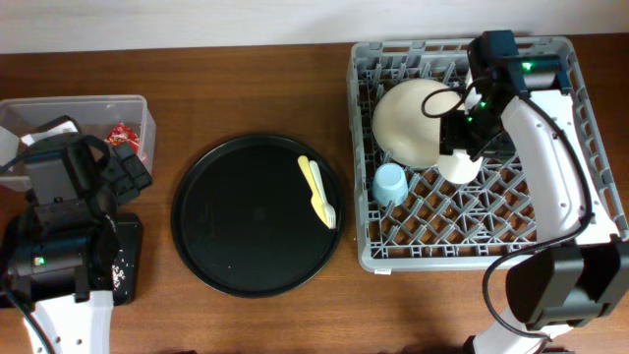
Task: Sort waste into correct bins and load items into the dishwasher rack
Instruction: 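Carry the white cup right and set it in the rack, then move right gripper to the cutlery on the black tray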
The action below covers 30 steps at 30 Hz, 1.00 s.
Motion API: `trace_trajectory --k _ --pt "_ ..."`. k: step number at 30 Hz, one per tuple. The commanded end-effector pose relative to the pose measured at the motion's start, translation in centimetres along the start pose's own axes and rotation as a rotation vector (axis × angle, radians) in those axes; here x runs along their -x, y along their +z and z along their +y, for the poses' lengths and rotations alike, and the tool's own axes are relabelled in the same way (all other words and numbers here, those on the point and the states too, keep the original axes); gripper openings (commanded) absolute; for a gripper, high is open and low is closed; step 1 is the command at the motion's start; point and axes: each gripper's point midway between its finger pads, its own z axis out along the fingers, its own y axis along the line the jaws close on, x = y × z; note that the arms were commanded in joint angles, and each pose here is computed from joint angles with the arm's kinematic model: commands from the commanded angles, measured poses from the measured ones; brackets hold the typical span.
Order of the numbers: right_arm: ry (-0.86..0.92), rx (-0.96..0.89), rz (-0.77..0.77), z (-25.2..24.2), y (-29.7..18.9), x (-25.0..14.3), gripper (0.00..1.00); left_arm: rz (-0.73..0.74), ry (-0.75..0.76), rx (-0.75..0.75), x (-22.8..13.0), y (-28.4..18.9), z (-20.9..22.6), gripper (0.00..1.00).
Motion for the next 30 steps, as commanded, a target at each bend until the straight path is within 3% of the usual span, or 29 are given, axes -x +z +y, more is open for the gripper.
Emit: trace_trajectory --k 1,20,24,30 --pt "-0.008 -0.009 -0.001 -0.4 0.4 -0.1 0.68 -0.011 -0.008 0.012 0.2 -0.2 0.4 0.99" --pt "-0.023 0.051 0.023 0.9 8.5 -1.3 0.71 -0.011 -0.008 0.012 0.3 -0.2 0.3 0.99" --pt "-0.056 0.107 0.018 1.8 7.0 -0.9 0.96 -0.011 -0.008 0.012 0.2 -0.2 0.4 0.99" --pt "-0.102 0.144 -0.036 2.3 -1.5 0.5 0.98 -0.011 -0.008 0.012 0.2 -0.2 0.4 0.99"
